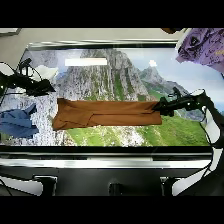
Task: Fold the clothes and pants, and hang the long-sleeved shirts on hangers.
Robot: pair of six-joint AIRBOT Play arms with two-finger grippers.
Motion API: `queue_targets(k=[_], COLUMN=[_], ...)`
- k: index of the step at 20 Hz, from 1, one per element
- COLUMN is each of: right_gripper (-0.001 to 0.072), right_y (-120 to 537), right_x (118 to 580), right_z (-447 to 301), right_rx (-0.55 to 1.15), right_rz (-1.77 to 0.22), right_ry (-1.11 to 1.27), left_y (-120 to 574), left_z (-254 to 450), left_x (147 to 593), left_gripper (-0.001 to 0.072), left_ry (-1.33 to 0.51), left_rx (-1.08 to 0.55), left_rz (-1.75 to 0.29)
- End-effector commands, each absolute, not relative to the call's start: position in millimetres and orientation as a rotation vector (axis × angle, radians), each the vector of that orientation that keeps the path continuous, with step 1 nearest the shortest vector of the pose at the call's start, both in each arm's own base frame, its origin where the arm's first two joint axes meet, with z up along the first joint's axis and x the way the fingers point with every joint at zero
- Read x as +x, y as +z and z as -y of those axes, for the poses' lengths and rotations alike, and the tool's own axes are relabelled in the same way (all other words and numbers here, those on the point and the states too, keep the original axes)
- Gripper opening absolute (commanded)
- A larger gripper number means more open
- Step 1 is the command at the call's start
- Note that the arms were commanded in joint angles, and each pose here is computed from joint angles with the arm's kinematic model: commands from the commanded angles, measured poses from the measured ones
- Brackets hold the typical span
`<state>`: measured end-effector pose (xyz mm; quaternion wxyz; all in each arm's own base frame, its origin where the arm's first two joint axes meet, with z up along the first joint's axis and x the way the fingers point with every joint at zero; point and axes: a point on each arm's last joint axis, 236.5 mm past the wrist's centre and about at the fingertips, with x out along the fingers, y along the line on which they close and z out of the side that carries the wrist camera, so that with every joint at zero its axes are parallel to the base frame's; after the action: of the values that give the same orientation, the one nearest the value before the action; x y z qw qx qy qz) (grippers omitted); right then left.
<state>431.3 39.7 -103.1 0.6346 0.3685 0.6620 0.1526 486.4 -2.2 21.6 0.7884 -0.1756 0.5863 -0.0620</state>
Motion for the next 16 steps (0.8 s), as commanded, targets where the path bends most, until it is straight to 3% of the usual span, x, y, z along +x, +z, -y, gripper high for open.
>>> queue_targets(k=[1,2,3,5,6,11,16], right_gripper=[0.0118,0.0032,0.0032,0.0031,0.0031,0.0031,0.0032], right_y=[-105,-100,-93,-73,-60,6,70], right_x=[430,432,433,436,435,416,400], right_z=[-49,-48,-45,-35,-29,1,24], right_rx=[0.808,0.799,0.786,0.739,0.709,0.564,0.480], right_rz=[-1.526,-1.516,-1.503,-1.478,-1.464,-1.414,-1.283], right_ry=[0.353,0.350,0.339,0.292,0.269,0.131,0.002], left_y=[23,23,24,25,24,-7,-35], left_z=[7,14,24,49,65,175,335], left_x=[486,486,487,488,488,484,452], left_gripper=[0.0472,0.0442,0.0377,0.0109,0.0017,0.0016,0.0017], left_ry=[-0.140,-0.156,-0.179,-0.233,-0.257,-0.310,-0.530], left_rx=[-0.391,-0.399,-0.413,-0.431,-0.436,-0.483,-0.570], left_rz=[-1.268,-1.268,-1.268,-1.270,-1.270,-1.342,-1.369])
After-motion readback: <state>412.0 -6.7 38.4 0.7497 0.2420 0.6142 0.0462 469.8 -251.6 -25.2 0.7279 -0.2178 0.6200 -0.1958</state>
